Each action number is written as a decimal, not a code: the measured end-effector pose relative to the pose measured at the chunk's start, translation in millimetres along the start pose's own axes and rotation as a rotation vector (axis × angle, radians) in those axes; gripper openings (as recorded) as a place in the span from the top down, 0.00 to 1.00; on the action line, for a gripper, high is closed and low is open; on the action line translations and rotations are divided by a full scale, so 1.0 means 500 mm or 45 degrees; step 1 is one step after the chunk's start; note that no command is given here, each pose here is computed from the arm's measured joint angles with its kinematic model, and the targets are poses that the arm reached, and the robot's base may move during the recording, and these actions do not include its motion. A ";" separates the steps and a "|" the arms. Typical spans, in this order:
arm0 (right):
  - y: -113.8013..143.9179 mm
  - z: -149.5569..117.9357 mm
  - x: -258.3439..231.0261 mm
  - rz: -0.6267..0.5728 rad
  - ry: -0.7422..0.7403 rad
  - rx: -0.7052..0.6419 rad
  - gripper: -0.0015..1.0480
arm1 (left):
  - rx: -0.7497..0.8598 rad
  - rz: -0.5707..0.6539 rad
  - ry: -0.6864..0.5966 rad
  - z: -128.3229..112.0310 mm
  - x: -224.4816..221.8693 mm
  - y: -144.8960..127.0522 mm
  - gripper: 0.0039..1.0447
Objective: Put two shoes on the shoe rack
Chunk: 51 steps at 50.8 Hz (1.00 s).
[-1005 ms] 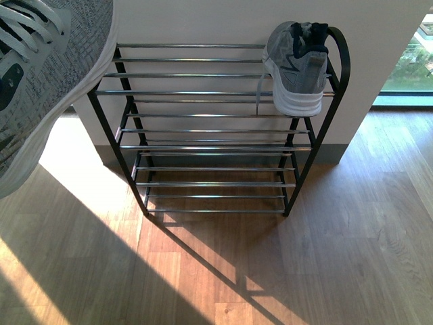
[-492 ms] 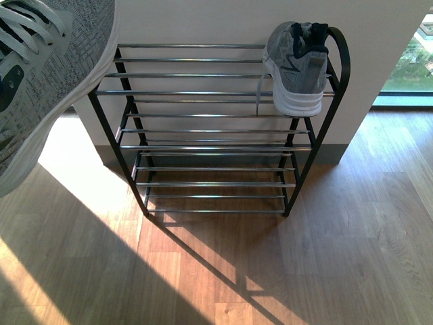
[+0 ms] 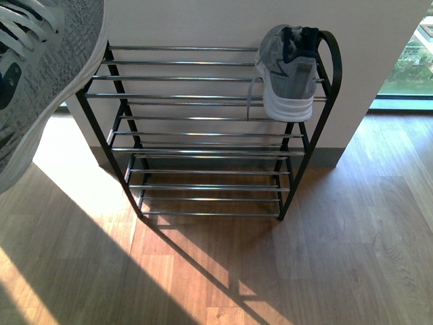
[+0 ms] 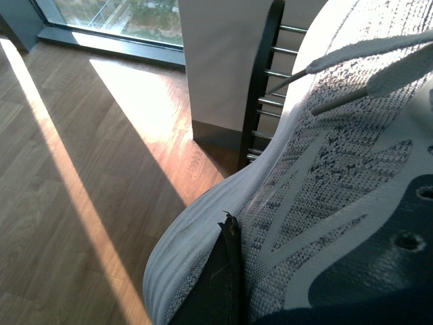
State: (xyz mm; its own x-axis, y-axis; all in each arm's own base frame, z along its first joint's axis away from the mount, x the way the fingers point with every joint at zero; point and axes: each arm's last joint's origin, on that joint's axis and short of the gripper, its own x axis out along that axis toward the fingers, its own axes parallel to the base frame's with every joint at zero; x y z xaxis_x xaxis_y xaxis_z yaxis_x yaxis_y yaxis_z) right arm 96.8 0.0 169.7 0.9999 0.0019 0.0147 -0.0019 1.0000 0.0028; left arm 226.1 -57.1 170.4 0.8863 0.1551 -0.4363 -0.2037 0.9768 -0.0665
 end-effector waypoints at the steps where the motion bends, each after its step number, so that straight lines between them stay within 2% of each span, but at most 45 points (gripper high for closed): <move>1: 0.000 0.000 0.000 0.000 0.000 0.000 0.22 | 0.000 -0.001 0.000 0.000 0.000 0.000 0.99; 7: 0.000 0.000 0.000 0.000 0.000 0.000 0.07 | 0.000 -0.005 0.001 0.000 0.000 0.000 0.99; 25: 0.000 0.000 0.000 -0.008 0.001 0.000 0.09 | 0.005 -0.039 0.010 -0.001 -0.002 -0.005 0.99; 35: 0.000 0.000 0.000 -0.007 0.002 0.000 0.09 | 0.003 -0.010 0.005 -0.001 0.000 -0.002 0.99; 39: 0.000 0.000 0.000 -0.006 0.000 0.000 0.09 | -0.040 0.082 0.057 -0.003 0.007 -0.004 0.99; 42: 0.000 0.000 0.000 -0.006 0.000 0.000 0.09 | -0.102 0.092 0.129 0.004 0.035 -0.016 0.99; 51: 0.000 0.000 0.000 -0.003 0.000 0.000 0.09 | -0.306 -0.044 0.294 0.014 0.123 -0.069 0.99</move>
State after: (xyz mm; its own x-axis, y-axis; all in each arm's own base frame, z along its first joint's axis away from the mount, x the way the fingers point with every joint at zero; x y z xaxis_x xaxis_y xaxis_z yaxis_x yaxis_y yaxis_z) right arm 96.8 -0.1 169.7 0.9999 -0.0008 0.0147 0.0007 1.0000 0.0032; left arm 290.4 -80.4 152.4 0.7823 0.0579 -0.6202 -0.2918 0.9138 -0.2827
